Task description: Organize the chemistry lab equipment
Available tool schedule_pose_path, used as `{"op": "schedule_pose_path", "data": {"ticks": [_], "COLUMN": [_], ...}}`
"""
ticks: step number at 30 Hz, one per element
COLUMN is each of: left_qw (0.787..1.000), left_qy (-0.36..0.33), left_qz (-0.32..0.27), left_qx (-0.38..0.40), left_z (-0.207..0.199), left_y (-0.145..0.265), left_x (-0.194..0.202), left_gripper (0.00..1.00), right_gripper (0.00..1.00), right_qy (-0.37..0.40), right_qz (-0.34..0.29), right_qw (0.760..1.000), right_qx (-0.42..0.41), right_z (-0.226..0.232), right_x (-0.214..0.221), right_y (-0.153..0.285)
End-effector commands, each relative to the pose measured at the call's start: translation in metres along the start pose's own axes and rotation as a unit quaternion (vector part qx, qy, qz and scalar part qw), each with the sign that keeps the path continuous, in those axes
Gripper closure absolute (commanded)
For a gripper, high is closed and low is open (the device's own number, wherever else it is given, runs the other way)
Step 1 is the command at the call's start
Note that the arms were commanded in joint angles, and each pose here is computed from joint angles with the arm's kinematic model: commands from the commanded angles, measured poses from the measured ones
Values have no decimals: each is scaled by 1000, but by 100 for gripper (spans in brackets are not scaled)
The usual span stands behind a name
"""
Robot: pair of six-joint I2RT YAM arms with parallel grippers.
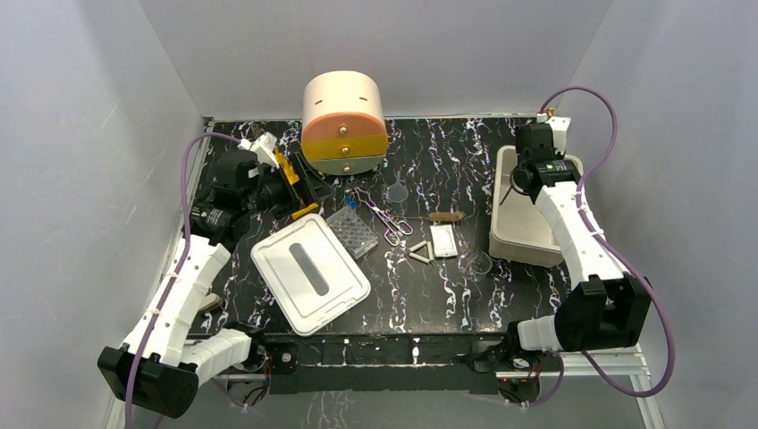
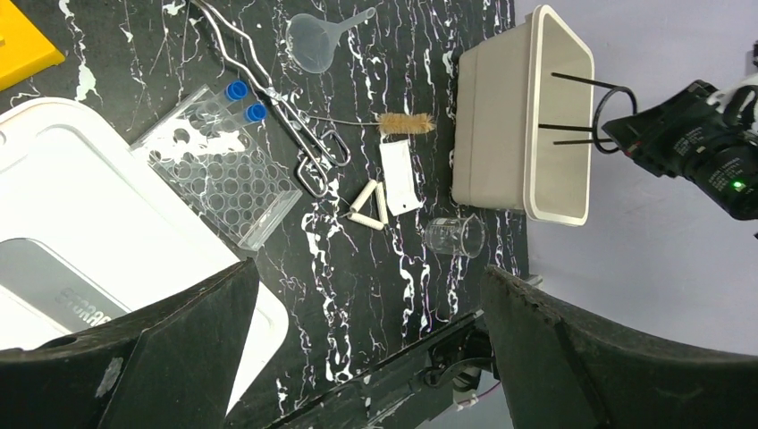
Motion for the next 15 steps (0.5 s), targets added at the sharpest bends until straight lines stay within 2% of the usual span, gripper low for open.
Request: {"op": "schedule_pose_path", "data": {"ticks": [1,9,15], "left_qw": [1000,1000,997], "left_qy": [-9,-24,-75], "left_qz": [1,-4,-2], "left_qx": [-2,-2,25], "left_z": [-2,-3,-15], "left_y": [0,-18,-33], "left_x": [-1,-14,-28], "left_gripper": [6,6,5], "right_gripper": [100,100,100], "right_qy": [-43,-26,-36], "right_qz": [-40,-80,-93], "right_qw": [995,987,980], "right_qx": [-82,-137,-175], "right_z": [34,80,104], "right_x": [-20,-52,-79], "right_y": [-24,-67,-80]}}
Point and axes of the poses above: each gripper's point midway between its finger pads, its own y axis back along the fingers, its own z axis along the line the jaws close on, x = y × z, the point moved 1 cm from there along y, back along the fingers, and after that the axes turned 9 degrees about y, right-handed, at the moved point
